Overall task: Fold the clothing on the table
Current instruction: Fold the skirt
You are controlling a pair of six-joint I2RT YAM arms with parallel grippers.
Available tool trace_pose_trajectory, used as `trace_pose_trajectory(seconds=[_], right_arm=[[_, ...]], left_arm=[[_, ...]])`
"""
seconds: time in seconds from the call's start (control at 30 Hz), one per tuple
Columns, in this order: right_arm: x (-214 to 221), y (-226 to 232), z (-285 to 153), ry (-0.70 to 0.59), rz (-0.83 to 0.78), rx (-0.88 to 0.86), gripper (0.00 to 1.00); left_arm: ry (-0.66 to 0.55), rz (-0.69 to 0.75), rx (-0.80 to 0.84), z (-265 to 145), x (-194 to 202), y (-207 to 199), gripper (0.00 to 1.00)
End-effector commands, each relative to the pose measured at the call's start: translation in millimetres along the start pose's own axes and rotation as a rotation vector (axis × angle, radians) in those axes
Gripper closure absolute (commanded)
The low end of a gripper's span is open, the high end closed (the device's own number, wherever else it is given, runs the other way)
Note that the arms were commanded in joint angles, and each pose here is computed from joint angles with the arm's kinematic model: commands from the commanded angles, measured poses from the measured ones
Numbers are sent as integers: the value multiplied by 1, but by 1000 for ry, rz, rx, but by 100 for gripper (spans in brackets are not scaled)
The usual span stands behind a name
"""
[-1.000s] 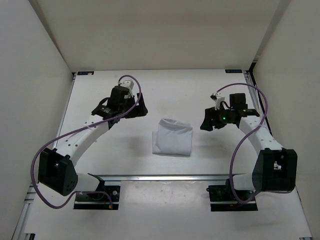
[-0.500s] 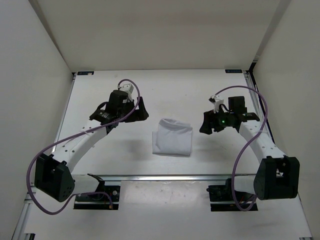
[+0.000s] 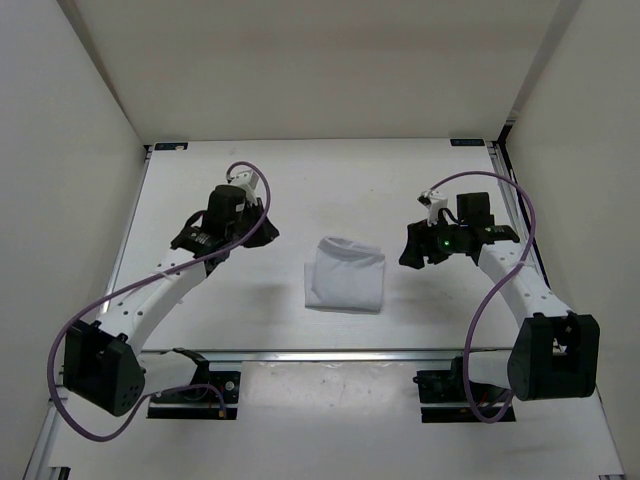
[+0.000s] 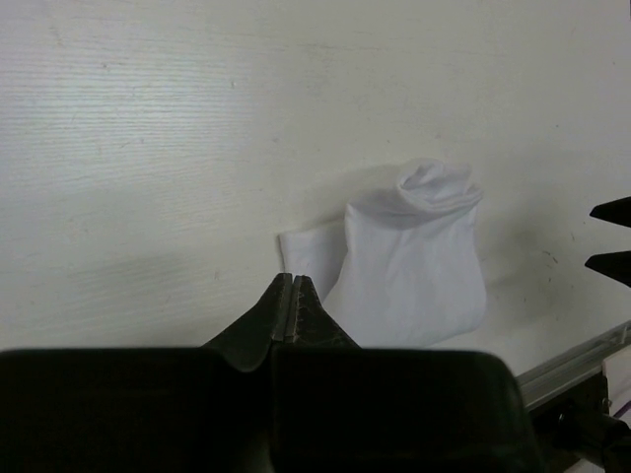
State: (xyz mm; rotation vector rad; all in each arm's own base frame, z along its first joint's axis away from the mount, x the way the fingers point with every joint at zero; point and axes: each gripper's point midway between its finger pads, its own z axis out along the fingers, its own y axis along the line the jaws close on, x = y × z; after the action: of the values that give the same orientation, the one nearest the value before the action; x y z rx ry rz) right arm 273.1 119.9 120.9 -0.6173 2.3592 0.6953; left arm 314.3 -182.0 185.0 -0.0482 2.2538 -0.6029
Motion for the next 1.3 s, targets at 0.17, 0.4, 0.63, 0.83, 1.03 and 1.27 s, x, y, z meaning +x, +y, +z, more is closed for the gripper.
trace_pose_trajectory(seconds=[0.17, 0.4, 0.63, 0.83, 1.03, 1.27], right_arm=[[-4, -1, -6, -24, -21, 11, 26], [3, -4, -8, -11, -23, 23, 26], [10, 0, -8, 13, -17, 7, 51], [-5, -12, -14, -40, 49, 34, 100], [-3, -15, -10, -23, 61, 36, 100], [-4, -19, -13, -27, 56, 45, 93]], left_arm=[[188, 67, 142, 32, 62, -39, 97], [294, 120, 167, 60, 103, -51, 47], [315, 110, 203, 76, 108, -60, 51], [330, 99, 229, 82, 111, -68, 61], [344, 94, 242, 86, 116, -68, 56], [362, 94, 242, 89, 120, -66, 53]])
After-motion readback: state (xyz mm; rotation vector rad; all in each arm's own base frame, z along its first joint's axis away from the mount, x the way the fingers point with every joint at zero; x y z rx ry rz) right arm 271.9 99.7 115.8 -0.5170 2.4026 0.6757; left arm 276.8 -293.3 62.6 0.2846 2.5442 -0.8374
